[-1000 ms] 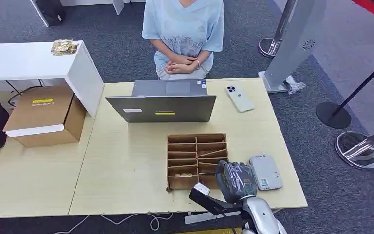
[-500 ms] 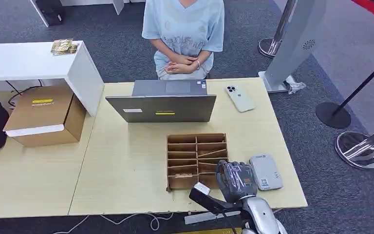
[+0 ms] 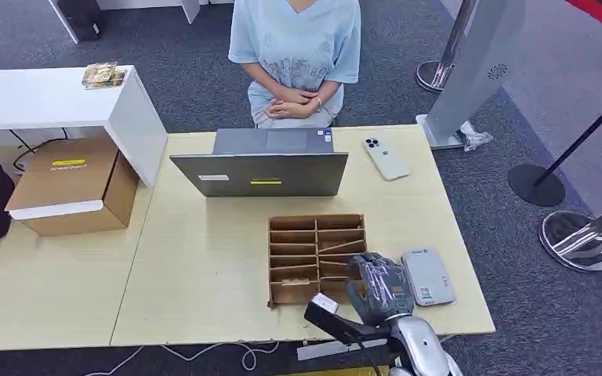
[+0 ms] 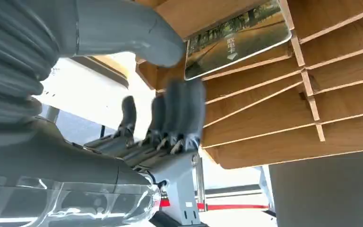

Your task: Pass the card to the sensor for recognition and then transmit it.

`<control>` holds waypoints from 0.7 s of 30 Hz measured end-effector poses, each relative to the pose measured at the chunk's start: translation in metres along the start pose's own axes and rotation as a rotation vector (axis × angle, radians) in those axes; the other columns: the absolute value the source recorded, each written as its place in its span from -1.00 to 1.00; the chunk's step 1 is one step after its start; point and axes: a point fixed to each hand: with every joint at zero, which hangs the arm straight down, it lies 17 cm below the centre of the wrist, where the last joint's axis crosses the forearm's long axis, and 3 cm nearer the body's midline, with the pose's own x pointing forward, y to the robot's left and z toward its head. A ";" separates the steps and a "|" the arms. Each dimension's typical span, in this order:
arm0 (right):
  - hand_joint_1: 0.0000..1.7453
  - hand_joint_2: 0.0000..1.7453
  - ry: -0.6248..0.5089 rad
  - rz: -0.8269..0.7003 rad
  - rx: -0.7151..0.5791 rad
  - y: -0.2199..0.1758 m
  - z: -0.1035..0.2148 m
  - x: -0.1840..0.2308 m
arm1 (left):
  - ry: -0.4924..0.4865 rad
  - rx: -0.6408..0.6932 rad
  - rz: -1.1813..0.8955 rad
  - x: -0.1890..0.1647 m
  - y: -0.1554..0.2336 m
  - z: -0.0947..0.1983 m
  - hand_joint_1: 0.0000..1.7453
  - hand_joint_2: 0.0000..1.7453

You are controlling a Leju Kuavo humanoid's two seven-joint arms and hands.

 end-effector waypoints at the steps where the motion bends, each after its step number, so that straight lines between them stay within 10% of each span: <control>1: -0.10 1.00 -0.001 0.000 0.001 0.000 0.000 0.000 | 0.000 0.000 0.000 0.000 0.000 0.000 -1.00 -1.00; 21: 0.00 1.00 -0.004 -0.002 -0.008 -0.004 -0.001 0.002 | 0.011 0.007 0.002 -0.002 0.000 0.000 -1.00 -1.00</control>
